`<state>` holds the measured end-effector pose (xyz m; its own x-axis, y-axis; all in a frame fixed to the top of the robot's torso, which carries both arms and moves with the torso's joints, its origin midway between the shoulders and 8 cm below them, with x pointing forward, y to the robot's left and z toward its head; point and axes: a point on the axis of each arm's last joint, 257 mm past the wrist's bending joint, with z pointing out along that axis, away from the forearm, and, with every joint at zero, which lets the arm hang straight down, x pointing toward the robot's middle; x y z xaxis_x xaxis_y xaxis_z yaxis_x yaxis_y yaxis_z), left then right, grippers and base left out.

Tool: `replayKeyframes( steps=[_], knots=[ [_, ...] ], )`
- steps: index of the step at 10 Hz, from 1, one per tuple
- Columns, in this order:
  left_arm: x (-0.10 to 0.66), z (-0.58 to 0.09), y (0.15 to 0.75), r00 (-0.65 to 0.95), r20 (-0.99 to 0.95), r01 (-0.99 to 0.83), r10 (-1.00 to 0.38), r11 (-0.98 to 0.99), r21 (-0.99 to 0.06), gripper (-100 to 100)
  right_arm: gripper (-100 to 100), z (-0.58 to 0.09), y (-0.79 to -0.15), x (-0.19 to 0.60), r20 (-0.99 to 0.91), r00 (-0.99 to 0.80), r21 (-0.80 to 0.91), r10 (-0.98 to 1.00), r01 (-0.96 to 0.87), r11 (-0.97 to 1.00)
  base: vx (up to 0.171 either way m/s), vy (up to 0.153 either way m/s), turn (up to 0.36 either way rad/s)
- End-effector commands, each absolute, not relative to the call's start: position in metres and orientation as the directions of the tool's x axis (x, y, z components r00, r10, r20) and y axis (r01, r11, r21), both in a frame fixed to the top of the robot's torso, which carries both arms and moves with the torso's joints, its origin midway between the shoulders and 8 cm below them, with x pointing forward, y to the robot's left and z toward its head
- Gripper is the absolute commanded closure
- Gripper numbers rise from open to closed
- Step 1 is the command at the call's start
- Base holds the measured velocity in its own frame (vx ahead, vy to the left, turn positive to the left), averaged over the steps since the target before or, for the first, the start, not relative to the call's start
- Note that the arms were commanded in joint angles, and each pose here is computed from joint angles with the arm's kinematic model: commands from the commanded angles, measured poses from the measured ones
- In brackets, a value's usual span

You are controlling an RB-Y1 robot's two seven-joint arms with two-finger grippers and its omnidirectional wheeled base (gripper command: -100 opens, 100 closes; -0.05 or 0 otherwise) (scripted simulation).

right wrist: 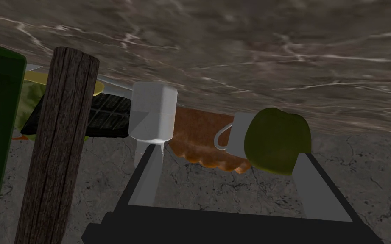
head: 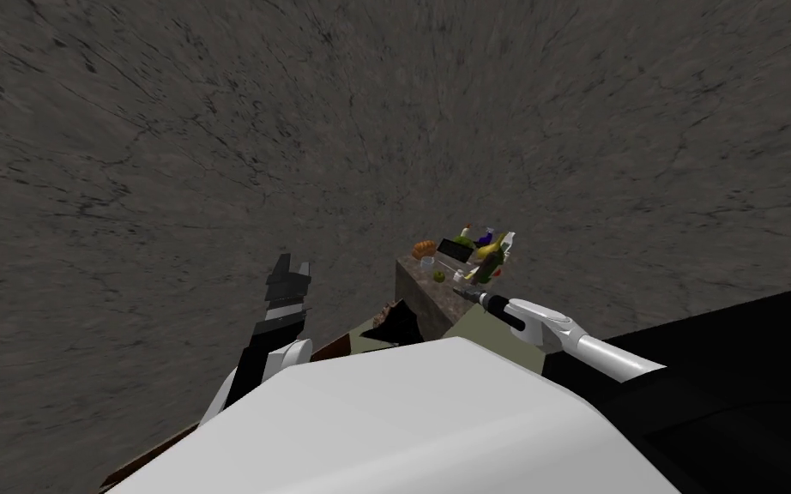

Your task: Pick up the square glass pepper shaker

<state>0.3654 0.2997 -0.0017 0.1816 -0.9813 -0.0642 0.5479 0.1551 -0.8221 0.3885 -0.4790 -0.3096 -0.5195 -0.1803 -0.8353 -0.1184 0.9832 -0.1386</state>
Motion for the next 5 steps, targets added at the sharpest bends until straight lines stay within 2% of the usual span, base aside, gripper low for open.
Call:
replayKeyframes(
  steps=[1, 3, 5],
  knots=[
    [0.365, -0.002, 0.300, 0.182, -0.064, 0.548, -0.981, 0.155, -0.822, 0, -100, -0.310, -0.491, 0.384, -0.824, -0.539, -0.138, -0.176, -0.110, 0.984, -0.055, -0.081, 0.260],
    [0.365, -0.002, 0.300, 0.182, -0.064, 0.548, -0.981, 0.155, -0.822, 0, -100, -0.312, -0.509, 0.376, -0.805, -0.567, -0.141, -0.174, -0.102, 0.985, -0.057, -0.073, 0.259],
    [0.365, -0.002, 0.300, 0.182, -0.064, 0.548, -0.981, 0.155, -0.822, 0, -100, -0.313, -0.528, 0.366, -0.783, -0.598, -0.145, -0.170, -0.091, 0.985, -0.084, -0.069, 0.347]
  ],
)
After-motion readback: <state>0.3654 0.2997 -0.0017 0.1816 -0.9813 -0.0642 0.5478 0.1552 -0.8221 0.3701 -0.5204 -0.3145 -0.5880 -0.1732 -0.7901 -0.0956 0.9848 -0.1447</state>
